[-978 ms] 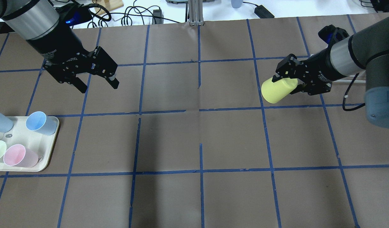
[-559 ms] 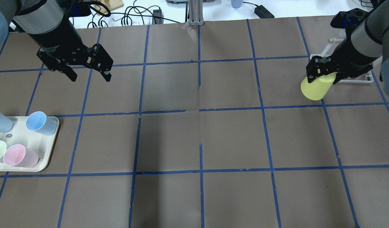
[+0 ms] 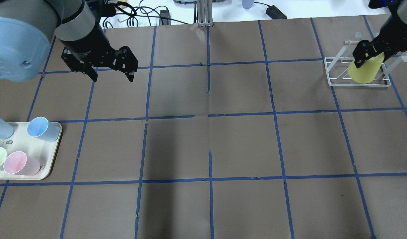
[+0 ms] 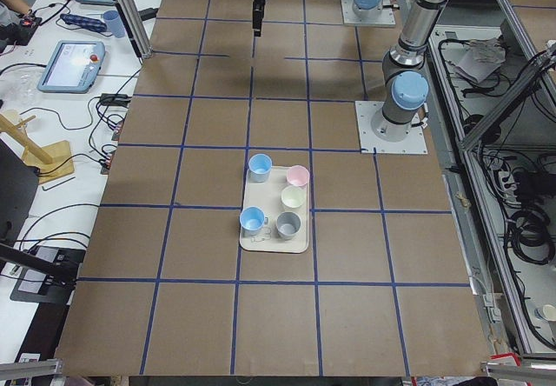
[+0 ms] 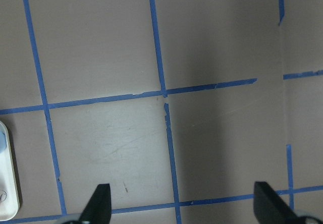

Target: Transfer IKEA cup to right arm and place on rack

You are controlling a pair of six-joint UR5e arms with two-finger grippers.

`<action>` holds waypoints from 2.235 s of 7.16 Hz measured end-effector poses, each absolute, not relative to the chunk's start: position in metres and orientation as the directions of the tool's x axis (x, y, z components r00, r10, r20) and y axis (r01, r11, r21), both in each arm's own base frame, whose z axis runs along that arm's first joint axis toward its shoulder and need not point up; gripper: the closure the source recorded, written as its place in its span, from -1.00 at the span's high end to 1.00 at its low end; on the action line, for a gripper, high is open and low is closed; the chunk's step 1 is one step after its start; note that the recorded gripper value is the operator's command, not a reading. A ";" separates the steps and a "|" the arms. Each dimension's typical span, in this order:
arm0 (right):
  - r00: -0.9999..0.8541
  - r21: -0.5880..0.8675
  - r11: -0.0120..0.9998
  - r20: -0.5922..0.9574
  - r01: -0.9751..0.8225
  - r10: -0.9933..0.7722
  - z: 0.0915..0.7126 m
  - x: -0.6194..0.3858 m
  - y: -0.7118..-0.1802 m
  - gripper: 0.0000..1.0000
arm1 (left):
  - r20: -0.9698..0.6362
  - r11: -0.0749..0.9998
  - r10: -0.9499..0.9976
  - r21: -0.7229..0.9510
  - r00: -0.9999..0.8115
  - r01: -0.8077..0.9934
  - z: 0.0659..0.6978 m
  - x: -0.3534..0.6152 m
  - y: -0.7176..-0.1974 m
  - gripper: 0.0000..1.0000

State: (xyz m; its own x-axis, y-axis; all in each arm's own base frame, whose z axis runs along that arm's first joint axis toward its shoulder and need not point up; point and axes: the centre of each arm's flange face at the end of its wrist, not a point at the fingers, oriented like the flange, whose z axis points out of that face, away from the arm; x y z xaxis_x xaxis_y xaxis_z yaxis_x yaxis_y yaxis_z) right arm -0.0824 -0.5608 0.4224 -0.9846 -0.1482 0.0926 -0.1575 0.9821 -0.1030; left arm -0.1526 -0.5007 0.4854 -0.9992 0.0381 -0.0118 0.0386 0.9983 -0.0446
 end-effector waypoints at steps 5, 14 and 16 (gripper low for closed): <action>-0.987 -0.114 0.981 0.060 -0.158 -0.152 0.390 -0.127 -0.604 0.20 | -0.015 0.999 0.014 -0.051 -1.000 0.015 0.489 -0.148 -0.498 1.00; -0.987 -0.107 0.982 0.038 -0.157 -0.154 0.335 -0.142 -0.641 0.21 | -0.013 0.999 0.014 -0.050 -1.000 0.014 0.488 -0.149 -0.497 1.00; -0.988 -0.089 0.984 0.027 -0.153 -0.152 0.320 -0.144 -0.644 0.54 | -0.013 0.999 0.013 -0.051 -1.000 0.014 0.488 -0.149 -0.497 1.00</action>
